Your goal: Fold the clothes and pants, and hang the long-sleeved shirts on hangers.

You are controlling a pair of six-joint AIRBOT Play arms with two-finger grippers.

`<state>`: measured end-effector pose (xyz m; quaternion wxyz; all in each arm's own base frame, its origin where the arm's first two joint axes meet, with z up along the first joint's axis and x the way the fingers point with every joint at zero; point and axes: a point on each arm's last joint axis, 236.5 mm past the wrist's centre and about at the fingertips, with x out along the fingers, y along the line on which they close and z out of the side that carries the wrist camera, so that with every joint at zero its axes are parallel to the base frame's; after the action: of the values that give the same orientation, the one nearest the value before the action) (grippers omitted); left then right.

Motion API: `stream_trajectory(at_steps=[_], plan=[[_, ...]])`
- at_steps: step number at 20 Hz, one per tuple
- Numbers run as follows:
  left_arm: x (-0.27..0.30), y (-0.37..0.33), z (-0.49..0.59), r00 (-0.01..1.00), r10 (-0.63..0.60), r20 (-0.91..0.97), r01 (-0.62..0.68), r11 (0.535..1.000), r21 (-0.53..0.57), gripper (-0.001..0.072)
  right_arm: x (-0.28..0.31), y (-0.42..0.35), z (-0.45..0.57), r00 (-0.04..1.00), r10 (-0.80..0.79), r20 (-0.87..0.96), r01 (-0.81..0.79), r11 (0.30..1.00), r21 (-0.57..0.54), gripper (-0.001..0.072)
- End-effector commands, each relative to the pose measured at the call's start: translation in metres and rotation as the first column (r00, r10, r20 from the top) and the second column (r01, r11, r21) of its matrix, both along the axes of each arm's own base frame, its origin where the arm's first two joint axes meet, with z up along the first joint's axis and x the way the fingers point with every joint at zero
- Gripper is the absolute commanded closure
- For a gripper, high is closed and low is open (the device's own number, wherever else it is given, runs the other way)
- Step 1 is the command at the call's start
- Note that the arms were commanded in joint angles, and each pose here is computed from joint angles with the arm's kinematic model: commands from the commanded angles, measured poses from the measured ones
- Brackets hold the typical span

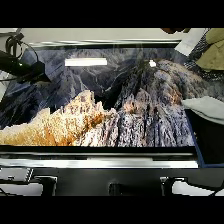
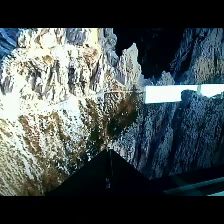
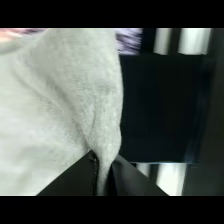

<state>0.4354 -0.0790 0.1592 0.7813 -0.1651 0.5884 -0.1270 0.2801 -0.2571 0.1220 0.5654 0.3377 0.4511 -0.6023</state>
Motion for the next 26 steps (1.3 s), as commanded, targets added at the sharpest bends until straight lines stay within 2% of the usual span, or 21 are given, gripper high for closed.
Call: stream_trajectory(at_steps=[1, 9, 18, 19, 20, 21, 22, 24, 25, 26], plan=[[-0.005, 0.000, -0.002, 1.000, -0.009, -0.021, 0.010, 1.000, 0.003, 0.0692, -0.046, 0.003, -0.037, 0.971, -0.007, -0.237, 0.013, 1.000, 0.024, 0.0678], [-0.005, 0.000, -0.002, 1.000, -0.010, -0.020, 0.010, 1.000, 0.003, 0.0691, -0.098, 0.007, -0.072, 0.900, 0.012, -0.435, -0.005, 1.000, 0.018, 0.0677], [-0.005, -0.001, -0.002, 1.000, -0.012, -0.021, 0.012, 1.000, 0.003, 0.0692, -0.109, 0.004, -0.075, 0.868, 0.051, -0.494, -0.043, 0.999, 0.027, 0.0671], [-0.005, -0.001, -0.002, 1.000, -0.011, -0.021, 0.011, 1.000, 0.003, 0.0692, -0.111, 0.005, -0.074, 0.860, 0.056, -0.507, -0.043, 0.998, 0.036, 0.0605], [-0.005, -0.001, -0.002, 1.000, -0.011, -0.021, 0.011, 1.000, 0.003, 0.0692, -0.112, 0.006, -0.073, 0.853, 0.079, -0.517, -0.060, 0.997, 0.052, 0.0456], [-0.005, -0.001, -0.002, 1.000, -0.011, -0.022, 0.011, 1.000, 0.003, 0.0691, -0.111, 0.005, -0.073, 0.841, 0.122, -0.527, -0.095, 0.992, 0.078, 0.0252], [-0.005, -0.001, -0.002, 1.000, -0.010, -0.021, 0.011, 1.000, 0.004, 0.0691, -0.109, 0.004, -0.074, 0.828, 0.173, -0.533, -0.137, 0.985, 0.105, 0.0120], [-0.006, 0.000, -0.004, 1.000, -0.011, -0.028, 0.011, 1.000, 0.003, 0.0691, -0.104, 0.003, -0.074, 0.814, 0.245, -0.526, -0.197, 0.969, 0.145, 0.0098], [-0.006, 0.000, -0.006, 0.999, -0.010, -0.035, 0.010, 1.000, 0.005, 0.0691, -0.095, 0.005, -0.074, 0.833, 0.270, -0.483, -0.222, 0.963, 0.155, 0.0129], [-0.007, 0.001, -0.009, 0.999, -0.007, -0.040, 0.008, 1.000, 0.011, 0.0692, -0.077, 0.009, -0.074, 0.860, 0.316, -0.401, -0.271, 0.948, 0.166, 0.0211]])
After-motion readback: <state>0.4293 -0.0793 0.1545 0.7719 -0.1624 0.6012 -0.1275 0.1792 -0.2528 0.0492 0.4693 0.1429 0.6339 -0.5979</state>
